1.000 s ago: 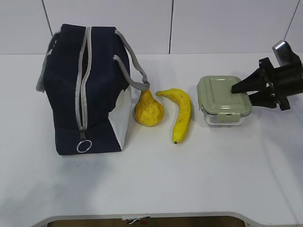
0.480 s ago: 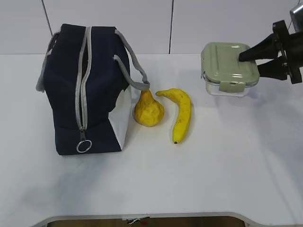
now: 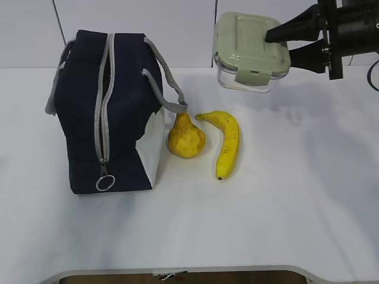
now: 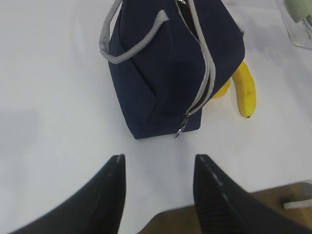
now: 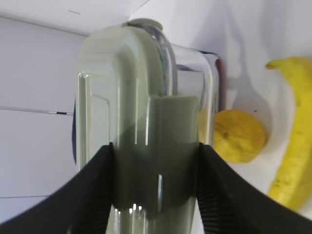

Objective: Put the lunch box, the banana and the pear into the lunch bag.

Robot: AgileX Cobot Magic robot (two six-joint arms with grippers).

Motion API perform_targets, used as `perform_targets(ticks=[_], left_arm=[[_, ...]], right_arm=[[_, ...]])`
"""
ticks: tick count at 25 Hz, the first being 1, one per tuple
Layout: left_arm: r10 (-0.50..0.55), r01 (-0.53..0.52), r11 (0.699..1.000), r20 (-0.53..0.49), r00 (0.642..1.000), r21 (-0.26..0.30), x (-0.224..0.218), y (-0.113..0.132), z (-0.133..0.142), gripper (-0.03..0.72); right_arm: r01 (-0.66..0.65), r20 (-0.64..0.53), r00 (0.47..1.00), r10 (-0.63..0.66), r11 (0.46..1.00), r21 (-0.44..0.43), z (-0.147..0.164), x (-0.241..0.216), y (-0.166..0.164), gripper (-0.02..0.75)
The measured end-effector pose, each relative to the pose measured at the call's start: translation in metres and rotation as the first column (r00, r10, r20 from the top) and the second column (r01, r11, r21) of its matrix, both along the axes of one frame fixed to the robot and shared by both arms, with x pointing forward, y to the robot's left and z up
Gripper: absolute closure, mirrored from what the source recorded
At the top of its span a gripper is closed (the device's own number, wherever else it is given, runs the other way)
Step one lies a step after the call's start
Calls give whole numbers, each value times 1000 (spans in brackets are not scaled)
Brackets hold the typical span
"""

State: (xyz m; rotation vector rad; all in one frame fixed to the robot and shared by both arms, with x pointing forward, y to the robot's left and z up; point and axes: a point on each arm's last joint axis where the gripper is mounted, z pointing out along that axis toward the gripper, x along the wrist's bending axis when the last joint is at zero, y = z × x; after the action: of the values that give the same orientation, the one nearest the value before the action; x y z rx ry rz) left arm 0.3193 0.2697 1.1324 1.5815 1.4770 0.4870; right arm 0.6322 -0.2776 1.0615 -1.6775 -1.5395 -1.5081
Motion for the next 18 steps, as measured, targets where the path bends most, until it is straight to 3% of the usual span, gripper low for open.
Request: perform_targets(ticks=[6,13,18], left_arm=[[-46,50,996,-56,997,73,59,-8,8,280],[-104,105,993,-32,994,45,124,-25,3,246],[-186,190,978,-53,981,81,168,-49,-11,244]], right_arm=[[-60,8,998,60,997,55,5,-1,33,353],[-116,29,993,113,985,128,11,-5,65,353],[-147,35,989,143,976,161,14,-8,82,353]])
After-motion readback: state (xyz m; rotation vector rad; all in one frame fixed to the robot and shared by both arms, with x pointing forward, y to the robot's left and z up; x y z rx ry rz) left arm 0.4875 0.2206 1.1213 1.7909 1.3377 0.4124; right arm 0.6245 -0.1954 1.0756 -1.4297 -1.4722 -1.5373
